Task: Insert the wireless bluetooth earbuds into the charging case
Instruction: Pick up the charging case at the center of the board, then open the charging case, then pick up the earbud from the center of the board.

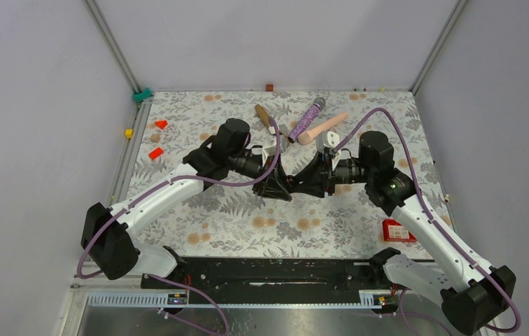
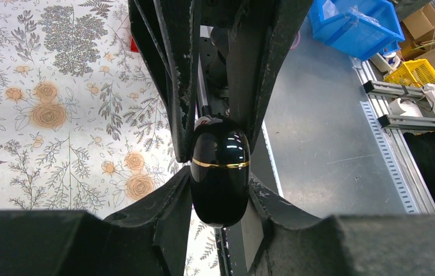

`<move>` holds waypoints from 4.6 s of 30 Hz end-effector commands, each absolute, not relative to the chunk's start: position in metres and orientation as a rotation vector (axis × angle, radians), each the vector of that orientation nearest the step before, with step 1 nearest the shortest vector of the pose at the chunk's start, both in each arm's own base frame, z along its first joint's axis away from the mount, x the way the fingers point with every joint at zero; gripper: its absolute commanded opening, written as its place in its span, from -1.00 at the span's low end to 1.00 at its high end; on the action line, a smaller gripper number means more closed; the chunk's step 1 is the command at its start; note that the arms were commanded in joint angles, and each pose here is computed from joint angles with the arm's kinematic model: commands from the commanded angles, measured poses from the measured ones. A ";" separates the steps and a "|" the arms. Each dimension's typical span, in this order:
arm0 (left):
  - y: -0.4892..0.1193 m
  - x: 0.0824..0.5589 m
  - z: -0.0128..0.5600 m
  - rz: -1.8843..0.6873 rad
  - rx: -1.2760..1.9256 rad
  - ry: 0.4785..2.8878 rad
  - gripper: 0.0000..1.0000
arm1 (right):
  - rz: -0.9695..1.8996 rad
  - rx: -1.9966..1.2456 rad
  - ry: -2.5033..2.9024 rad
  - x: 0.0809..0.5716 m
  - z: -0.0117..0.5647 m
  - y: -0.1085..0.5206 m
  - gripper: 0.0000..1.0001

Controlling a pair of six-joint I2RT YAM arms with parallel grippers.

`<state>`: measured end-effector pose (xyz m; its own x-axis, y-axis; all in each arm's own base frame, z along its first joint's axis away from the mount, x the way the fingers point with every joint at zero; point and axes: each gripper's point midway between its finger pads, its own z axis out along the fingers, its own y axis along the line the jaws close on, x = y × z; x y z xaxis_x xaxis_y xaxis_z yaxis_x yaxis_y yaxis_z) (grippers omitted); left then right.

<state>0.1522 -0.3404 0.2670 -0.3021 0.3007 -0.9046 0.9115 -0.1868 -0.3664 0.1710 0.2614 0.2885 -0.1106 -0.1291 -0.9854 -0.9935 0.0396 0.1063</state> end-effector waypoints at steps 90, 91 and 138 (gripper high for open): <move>-0.222 0.195 0.315 -1.140 1.369 1.310 -1.00 | 0.759 -0.908 1.891 0.307 0.248 0.255 0.68; -0.217 0.196 0.312 -1.140 1.361 1.321 -1.00 | 0.756 -0.908 1.933 0.313 0.236 0.258 0.65; -0.202 0.165 0.280 -1.128 1.406 1.268 -1.00 | 0.625 -0.382 2.939 0.365 0.016 0.294 -0.17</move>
